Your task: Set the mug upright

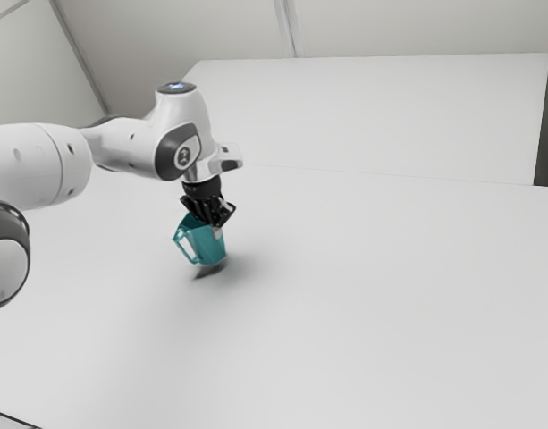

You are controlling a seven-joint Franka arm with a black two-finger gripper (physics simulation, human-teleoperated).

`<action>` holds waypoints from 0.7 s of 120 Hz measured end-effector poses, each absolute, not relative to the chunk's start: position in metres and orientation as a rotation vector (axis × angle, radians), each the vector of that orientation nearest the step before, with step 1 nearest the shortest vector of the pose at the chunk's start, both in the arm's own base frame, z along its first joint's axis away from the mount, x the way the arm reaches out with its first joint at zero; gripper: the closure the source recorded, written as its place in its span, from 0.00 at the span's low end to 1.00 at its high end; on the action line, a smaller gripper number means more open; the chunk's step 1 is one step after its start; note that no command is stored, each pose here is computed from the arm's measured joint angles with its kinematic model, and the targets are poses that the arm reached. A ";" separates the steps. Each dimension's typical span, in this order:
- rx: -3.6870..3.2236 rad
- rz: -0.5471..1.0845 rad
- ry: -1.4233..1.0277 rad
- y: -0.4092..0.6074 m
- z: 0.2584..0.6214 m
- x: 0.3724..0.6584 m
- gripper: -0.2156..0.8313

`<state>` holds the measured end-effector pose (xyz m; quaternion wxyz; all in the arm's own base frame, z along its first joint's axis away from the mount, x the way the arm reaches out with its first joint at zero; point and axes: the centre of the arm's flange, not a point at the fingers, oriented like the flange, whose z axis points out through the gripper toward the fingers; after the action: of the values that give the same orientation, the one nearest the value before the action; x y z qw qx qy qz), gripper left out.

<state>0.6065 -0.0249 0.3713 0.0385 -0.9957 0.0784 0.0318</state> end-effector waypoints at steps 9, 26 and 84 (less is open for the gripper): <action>-3.061 0.091 0.249 -0.028 0.366 0.609 0.96; -3.066 0.079 0.261 -0.029 0.363 0.610 0.96; -3.082 0.073 0.287 -0.032 0.359 0.612 0.53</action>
<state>0.6116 -0.0319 0.3589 0.0228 -0.9952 0.0927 0.0237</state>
